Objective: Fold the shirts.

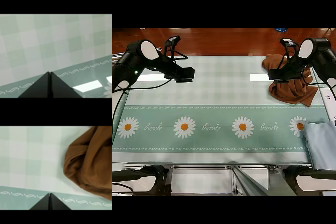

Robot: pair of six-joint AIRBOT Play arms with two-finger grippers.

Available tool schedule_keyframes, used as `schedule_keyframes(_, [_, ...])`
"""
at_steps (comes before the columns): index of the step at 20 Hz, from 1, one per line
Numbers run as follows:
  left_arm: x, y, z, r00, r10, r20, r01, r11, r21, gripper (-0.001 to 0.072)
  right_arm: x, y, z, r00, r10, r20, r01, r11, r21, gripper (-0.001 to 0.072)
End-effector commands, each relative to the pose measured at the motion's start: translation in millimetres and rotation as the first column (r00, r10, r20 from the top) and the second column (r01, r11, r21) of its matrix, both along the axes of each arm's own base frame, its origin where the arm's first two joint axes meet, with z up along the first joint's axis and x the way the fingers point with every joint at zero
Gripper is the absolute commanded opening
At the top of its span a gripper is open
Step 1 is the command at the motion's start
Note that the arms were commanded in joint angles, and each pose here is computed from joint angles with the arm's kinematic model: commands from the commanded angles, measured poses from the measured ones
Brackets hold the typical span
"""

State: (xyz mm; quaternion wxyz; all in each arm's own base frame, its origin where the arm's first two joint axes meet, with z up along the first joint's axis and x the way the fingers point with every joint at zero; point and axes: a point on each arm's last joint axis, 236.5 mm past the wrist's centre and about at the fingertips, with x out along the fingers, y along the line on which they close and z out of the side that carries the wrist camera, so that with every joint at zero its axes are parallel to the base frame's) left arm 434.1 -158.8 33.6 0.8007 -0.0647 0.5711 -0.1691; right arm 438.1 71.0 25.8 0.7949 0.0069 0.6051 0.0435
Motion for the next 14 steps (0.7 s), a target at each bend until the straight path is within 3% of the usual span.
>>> schedule_keyframes(1, [5,0,2,1.0,0.006,0.019,-0.006,1.0,-0.004,0.002,14,-3,4,0.998,0.011,0.063,-0.01,1.0,-0.017,0.0023])
schedule_keyframes(4, [24,1,10,0.994,0.036,0.1,-0.034,0.999,-0.02,0.0022,37,-9,13,0.986,0.017,0.166,-0.009,0.999,-0.048,0.0023])
schedule_keyframes(5, [33,3,13,0.989,0.049,0.141,-0.046,0.999,-0.019,0.0053,47,-9,18,0.977,0.018,0.212,-0.008,0.999,-0.048,0.0024])
schedule_keyframes(6, [45,9,17,0.979,0.059,0.193,-0.061,0.998,0.0,0.0202,56,-9,23,0.967,0.019,0.256,-0.007,0.999,-0.047,0.0035])
schedule_keyframes(7, [54,17,20,0.97,0.063,0.235,-0.071,0.997,0.026,0.0436,64,-12,28,0.956,0.025,0.293,-0.006,0.998,-0.067,0.0191])
schedule_keyframes(8, [60,30,20,0.963,0.058,0.264,-0.08,0.994,0.073,0.0511,72,-21,33,0.944,0.02,0.328,0.014,0.995,-0.1,0.0429])
schedule_keyframes(11, [56,97,14,0.971,0.082,0.223,-0.137,0.96,0.243,0.0511,86,-69,47,0.917,0.019,0.399,0.097,0.959,-0.268,0.0415])
schedule_keyframes(14, [26,151,-8,0.961,0.271,0.058,-0.277,0.935,0.223,0.051,81,-136,29,0.918,-0.142,0.369,0.258,0.922,-0.288,0.0414])
